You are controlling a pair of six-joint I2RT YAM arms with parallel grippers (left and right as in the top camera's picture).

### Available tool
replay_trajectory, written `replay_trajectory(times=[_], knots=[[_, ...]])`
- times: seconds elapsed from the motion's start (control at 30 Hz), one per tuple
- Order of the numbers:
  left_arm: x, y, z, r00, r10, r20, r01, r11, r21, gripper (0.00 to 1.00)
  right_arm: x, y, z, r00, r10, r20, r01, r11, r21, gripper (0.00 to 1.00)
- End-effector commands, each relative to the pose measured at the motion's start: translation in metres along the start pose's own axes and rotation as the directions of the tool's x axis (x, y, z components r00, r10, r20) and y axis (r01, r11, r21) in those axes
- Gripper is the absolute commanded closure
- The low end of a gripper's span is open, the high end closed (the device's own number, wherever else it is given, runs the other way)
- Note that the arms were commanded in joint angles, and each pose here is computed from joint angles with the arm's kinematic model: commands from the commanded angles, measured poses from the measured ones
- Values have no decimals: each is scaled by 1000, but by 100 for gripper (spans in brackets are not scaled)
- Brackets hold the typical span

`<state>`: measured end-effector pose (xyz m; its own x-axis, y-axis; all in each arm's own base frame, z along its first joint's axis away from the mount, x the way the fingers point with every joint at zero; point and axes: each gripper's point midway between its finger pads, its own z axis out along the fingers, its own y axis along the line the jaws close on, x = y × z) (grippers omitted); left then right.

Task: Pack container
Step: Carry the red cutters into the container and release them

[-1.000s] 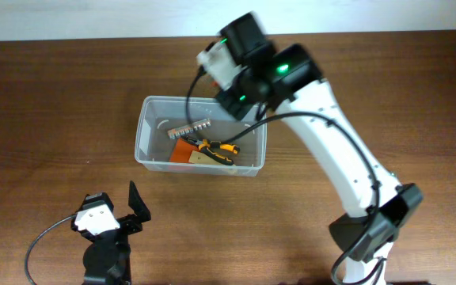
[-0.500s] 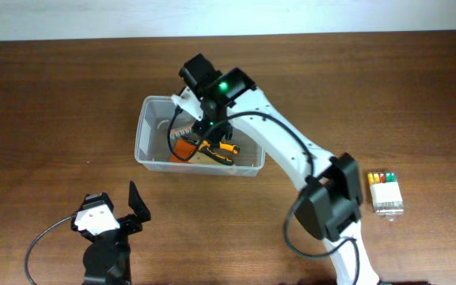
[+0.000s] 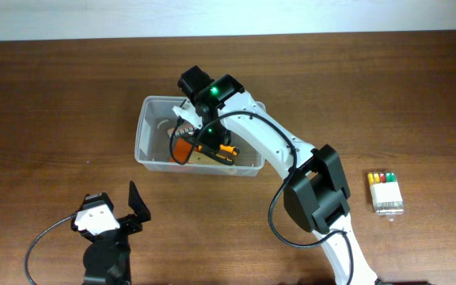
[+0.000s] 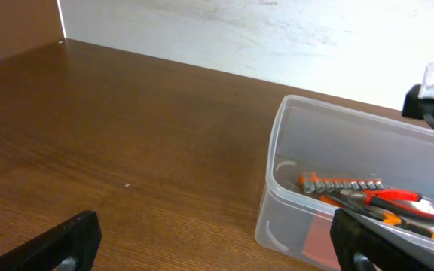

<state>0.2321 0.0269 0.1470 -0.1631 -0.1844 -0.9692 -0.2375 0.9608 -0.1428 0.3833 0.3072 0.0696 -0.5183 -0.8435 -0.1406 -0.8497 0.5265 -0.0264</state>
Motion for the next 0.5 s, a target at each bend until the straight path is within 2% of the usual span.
replay_trajectory(times=[0.0,0.1,0.13,0.17,0.2,0.3,0.4,0.43,0.47], knots=[[0,0,0,1000,8,3,-8,1000,0,1,-5,-9,-39,996,71,54,-74,996,44,32],[0,0,0,1000,8,3,-8,1000,0,1,-10,-25,-81,975,172,141,-185,979,84,22],[0,0,0,1000,8,3,-8,1000,0,1,-13,-34,-103,950,240,200,-262,961,91,16],[0,0,0,1000,8,3,-8,1000,0,1,-15,-40,-117,930,279,237,-307,948,88,4],[0,0,0,1000,8,3,-8,1000,0,1,-16,-52,-143,882,357,307,-397,915,74,1],[0,0,0,1000,8,3,-8,1000,0,1,-11,-79,-190,802,421,423,-485,873,51,1],[0,0,0,1000,8,3,-8,1000,0,1,10,-110,-234,732,459,504,-558,828,57,1],[0,0,0,1000,8,3,-8,1000,0,1,22,-121,-248,687,501,526,-610,791,45,1],[0,0,0,1000,8,3,-8,1000,0,1,43,-138,-265,602,579,550,-702,711,20,2]])
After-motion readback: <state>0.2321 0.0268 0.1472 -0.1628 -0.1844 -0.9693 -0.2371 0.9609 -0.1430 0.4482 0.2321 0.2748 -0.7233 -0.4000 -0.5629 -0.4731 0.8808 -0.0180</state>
